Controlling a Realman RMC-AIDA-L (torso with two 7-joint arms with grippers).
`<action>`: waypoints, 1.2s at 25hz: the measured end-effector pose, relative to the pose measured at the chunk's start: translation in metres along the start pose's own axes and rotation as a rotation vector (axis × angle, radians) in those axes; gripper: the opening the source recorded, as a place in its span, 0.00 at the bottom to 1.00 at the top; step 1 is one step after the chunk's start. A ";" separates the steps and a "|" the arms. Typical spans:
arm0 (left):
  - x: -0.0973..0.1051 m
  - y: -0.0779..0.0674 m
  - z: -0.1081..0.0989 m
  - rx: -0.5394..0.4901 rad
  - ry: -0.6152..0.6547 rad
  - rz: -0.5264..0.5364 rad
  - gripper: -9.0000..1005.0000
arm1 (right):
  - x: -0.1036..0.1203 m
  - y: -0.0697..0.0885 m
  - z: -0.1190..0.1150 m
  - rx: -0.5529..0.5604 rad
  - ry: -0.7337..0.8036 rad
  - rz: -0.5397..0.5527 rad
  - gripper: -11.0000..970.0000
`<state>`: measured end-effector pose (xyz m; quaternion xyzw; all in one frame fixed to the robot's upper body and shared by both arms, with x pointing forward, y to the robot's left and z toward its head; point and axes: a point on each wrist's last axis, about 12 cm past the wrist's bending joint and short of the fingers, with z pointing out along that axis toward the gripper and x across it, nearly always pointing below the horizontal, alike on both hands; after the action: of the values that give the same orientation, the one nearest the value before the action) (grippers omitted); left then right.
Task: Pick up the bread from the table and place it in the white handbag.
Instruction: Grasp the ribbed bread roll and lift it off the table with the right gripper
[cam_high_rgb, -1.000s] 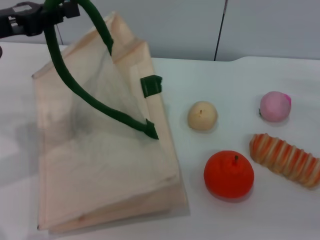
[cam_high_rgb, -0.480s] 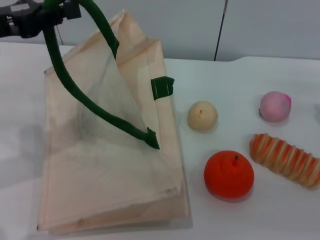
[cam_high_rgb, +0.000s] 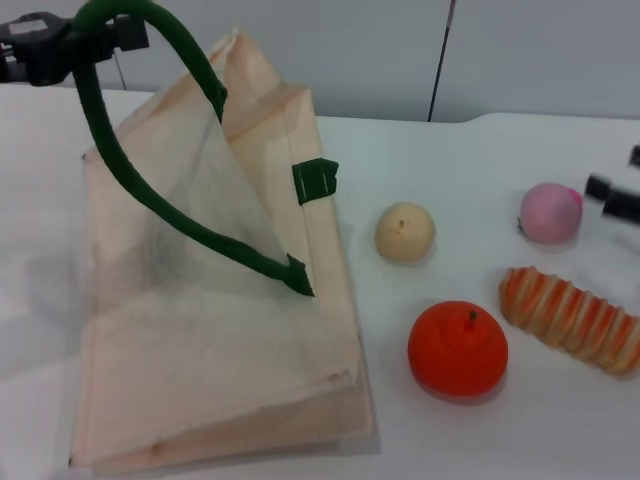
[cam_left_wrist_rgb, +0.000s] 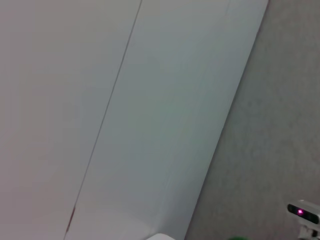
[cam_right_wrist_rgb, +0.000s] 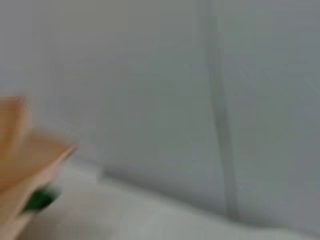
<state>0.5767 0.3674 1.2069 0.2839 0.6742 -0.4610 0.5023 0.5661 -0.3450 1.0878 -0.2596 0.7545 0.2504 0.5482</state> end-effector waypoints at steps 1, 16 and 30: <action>0.000 0.000 0.000 -0.001 0.000 -0.001 0.02 | -0.001 0.003 -0.001 -0.037 0.028 -0.024 0.91; 0.003 0.001 -0.001 -0.011 0.001 -0.013 0.02 | 0.012 0.019 0.001 -0.232 0.297 -0.078 0.89; 0.004 0.001 0.001 -0.020 0.000 -0.018 0.02 | 0.029 0.021 0.014 -0.190 0.449 -0.089 0.87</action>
<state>0.5768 0.3672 1.2022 0.2730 0.6813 -0.4586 0.5011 0.5540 -0.3236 1.0587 -0.3921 0.8182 0.2320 0.3506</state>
